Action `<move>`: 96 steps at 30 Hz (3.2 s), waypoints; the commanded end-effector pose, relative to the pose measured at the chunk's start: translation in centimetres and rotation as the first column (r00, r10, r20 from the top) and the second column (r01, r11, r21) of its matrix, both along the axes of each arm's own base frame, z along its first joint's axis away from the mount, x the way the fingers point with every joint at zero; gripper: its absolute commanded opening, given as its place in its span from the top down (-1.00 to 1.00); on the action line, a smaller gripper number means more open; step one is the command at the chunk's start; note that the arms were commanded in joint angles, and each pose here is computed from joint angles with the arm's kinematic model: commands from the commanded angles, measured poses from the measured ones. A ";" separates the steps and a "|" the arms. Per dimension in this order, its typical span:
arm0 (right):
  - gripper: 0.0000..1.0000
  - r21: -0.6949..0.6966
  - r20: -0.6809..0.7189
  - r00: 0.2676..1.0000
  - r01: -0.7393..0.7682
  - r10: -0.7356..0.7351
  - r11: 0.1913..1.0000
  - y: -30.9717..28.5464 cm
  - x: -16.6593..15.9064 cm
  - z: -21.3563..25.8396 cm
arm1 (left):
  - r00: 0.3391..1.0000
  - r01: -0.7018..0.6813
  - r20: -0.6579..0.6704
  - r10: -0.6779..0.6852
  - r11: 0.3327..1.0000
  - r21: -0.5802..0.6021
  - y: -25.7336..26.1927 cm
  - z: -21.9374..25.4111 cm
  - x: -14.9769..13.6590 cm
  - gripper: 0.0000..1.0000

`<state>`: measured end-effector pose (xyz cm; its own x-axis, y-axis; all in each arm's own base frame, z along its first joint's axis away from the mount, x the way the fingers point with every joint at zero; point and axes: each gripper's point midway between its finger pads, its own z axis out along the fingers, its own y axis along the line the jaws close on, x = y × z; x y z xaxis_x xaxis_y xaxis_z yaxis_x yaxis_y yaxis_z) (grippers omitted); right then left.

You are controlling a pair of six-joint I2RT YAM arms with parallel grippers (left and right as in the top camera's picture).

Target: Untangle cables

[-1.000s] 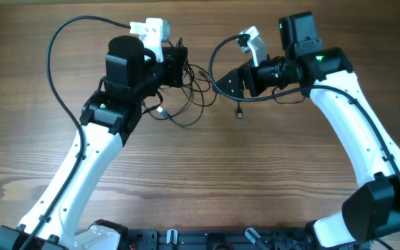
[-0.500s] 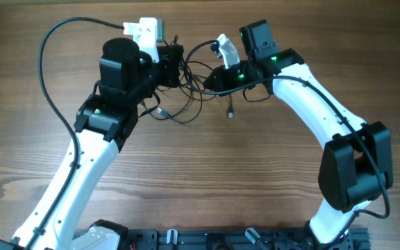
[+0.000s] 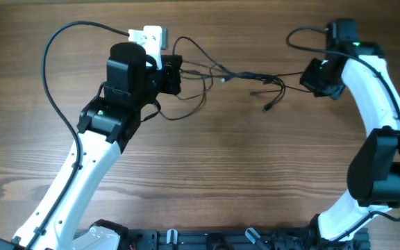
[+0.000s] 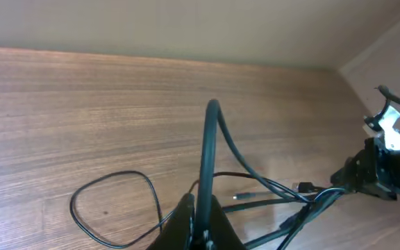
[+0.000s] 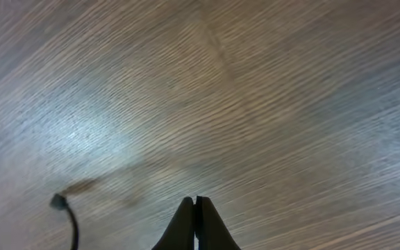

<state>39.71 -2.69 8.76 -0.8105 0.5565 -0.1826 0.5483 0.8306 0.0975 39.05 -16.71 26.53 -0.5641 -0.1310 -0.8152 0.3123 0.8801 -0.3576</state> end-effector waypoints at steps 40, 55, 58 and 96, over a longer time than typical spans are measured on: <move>0.91 -0.022 0.359 0.672 -0.688 0.648 0.726 20.8 4.0 4.4 | 0.956 -0.248 -0.160 0.247 0.969 0.013 13.1 -2.3 0.1 0.28; -0.99 -0.378 0.123 0.918 -0.308 0.378 0.873 10.3 3.4 3.9 | 0.963 -0.202 -0.182 0.197 0.979 -0.010 11.8 -2.5 -0.4 0.28; -1.00 -0.278 0.193 0.828 -0.468 0.526 0.839 14.1 4.6 3.9 | 0.966 -0.175 -0.197 0.170 0.985 -0.006 10.8 -2.8 -0.7 0.28; -0.08 -0.040 -0.017 1.000 -0.020 0.019 0.999 18.2 -2.2 -7.3 | 0.964 -0.171 -0.199 0.176 0.984 0.042 10.7 -3.3 -1.0 0.27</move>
<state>38.30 14.84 2.62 -0.8338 0.5167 -0.1946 0.5113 0.8556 0.0811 37.85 -5.99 22.80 -0.6967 -0.2474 -0.6733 0.0599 0.9153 -0.3983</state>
